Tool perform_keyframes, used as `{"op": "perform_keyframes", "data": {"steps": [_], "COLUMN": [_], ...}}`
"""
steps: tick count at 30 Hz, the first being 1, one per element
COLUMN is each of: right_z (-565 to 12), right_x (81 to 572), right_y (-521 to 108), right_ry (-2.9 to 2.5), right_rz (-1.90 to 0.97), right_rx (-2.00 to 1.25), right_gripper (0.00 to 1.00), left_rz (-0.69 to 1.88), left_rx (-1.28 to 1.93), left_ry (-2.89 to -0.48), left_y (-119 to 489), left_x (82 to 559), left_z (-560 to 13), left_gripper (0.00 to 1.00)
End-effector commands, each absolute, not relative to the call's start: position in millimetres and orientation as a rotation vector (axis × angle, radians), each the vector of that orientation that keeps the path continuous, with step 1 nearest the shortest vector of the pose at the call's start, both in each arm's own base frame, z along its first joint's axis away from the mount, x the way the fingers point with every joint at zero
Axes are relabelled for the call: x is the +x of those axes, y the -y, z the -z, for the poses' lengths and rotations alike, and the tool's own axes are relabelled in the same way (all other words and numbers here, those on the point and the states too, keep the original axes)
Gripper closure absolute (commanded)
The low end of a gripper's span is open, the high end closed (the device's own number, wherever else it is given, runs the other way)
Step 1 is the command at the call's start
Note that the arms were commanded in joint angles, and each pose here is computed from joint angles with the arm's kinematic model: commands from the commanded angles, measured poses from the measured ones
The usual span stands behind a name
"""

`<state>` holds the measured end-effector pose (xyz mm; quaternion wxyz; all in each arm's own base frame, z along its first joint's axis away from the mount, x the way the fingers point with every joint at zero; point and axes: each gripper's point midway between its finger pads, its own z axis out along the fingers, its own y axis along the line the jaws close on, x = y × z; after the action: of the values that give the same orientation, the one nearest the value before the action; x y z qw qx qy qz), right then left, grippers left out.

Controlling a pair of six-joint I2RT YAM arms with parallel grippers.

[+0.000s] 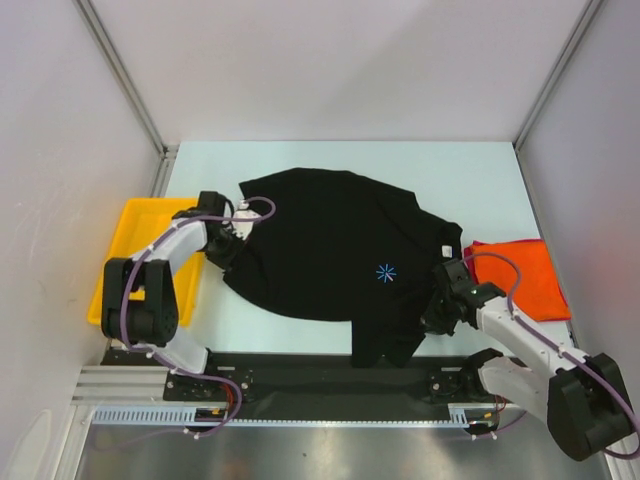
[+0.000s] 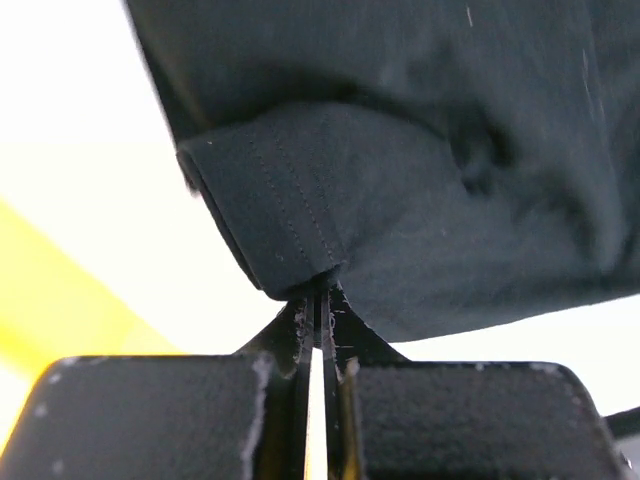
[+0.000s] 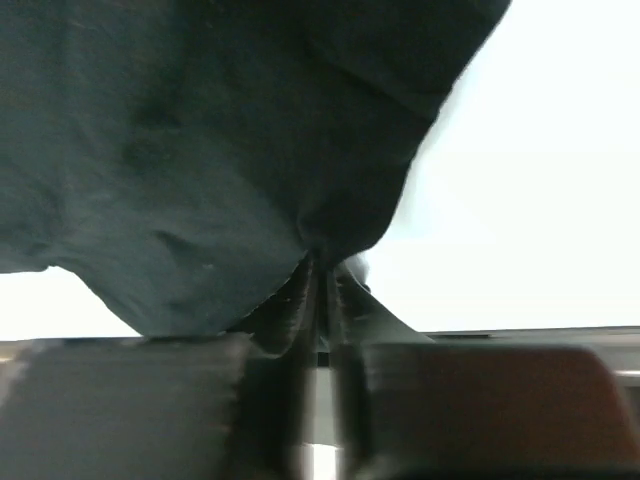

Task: Fold and stack the t-shirts
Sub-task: Flatten the tshirt out

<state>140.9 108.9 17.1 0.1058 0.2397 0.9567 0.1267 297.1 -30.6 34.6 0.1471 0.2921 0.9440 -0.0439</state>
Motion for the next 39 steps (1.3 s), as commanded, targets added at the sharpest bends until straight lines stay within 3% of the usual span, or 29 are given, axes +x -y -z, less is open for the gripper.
{"op": "perform_keyframes", "data": {"steps": [1, 7, 12, 18, 21, 22, 24, 25, 26, 27, 28, 31, 32, 33, 37, 39], "right_z": [-33.4, -93.7, -135.8, -179.0, -219.6, -240.6, -287.2, -294.7, -269.7, -358.3, -377.0, -456.7, -477.1, -521.4, -601.7, -612.3], "right_x": [164.2, 133.0, 152.4, 290.2, 405.3, 437.2, 520.0, 542.4, 574.9, 596.5, 607.5, 627.9, 625.0, 604.5, 569.4, 559.4], "right_y": [-106.8, -82.8, -91.6, -88.7, -78.7, -80.0, -85.0, -86.5, -84.4, -83.3, -85.5, -66.6, -58.0, -52.6, -20.7, -12.3], "right_ry": [-2.702, -2.647, -2.579, -2.451, -2.293, -2.235, -2.119, -2.104, -2.130, -1.911, -1.842, -1.512, -1.430, -1.308, -1.063, -1.039], "right_rz": [-0.383, -0.378, -0.508, -0.644, -0.608, -0.616, -0.675, -0.691, -0.699, -0.745, -0.775, -0.938, -0.966, -0.981, -0.905, -0.912], "right_rx": [0.695, 0.797, 0.785, 0.647, 0.553, 0.518, 0.447, 0.444, 0.475, 0.409, 0.393, 0.357, 0.354, 0.323, 0.265, 0.258], "right_gripper": [1.00, 1.00, 1.00, 1.00, 1.00, 1.00, 1.00, 1.00, 1.00, 1.00, 1.00, 1.00, 1.00, 1.00, 1.00, 1.00], "left_rz": [0.149, 0.138, 0.227, 0.277, 0.240, 0.177, 0.119, 0.074, 0.075, 0.054, 0.004, -0.046, -0.067, -0.080, -0.114, -0.143], "left_rx": [0.841, 0.835, 0.813, 0.668, 0.519, 0.479, 0.347, 0.343, 0.328, 0.314, 0.309, 0.230, 0.204, 0.170, 0.174, 0.189], "left_ry": [-2.703, -2.759, -2.769, -2.630, -2.525, -2.413, -2.411, -2.258, -2.255, -2.195, -2.039, -1.820, -1.717, -1.655, -1.431, -1.372], "left_y": [16.7, -15.9, -9.5, -2.6, -8.0, -10.9, -19.8, -16.5, -15.8, -11.8, -12.0, -17.1, -19.1, -22.5, -25.5, -27.6], "left_x": [277.0, 214.7, 194.7, 285.9, 365.9, 404.8, 451.9, 480.0, 503.3, 517.3, 529.9, 550.6, 536.7, 534.6, 522.6, 513.2], "left_z": [-57.3, -89.9, -115.2, -162.6, -198.1, -236.0, -241.1, -296.7, -290.8, -310.1, -363.0, -418.1, -455.9, -472.3, -553.1, -571.3], "left_gripper": [1.00, 1.00, 1.00, 1.00, 1.00, 1.00, 1.00, 1.00, 0.99, 1.00, 1.00, 1.00, 1.00, 1.00, 1.00, 1.00]}}
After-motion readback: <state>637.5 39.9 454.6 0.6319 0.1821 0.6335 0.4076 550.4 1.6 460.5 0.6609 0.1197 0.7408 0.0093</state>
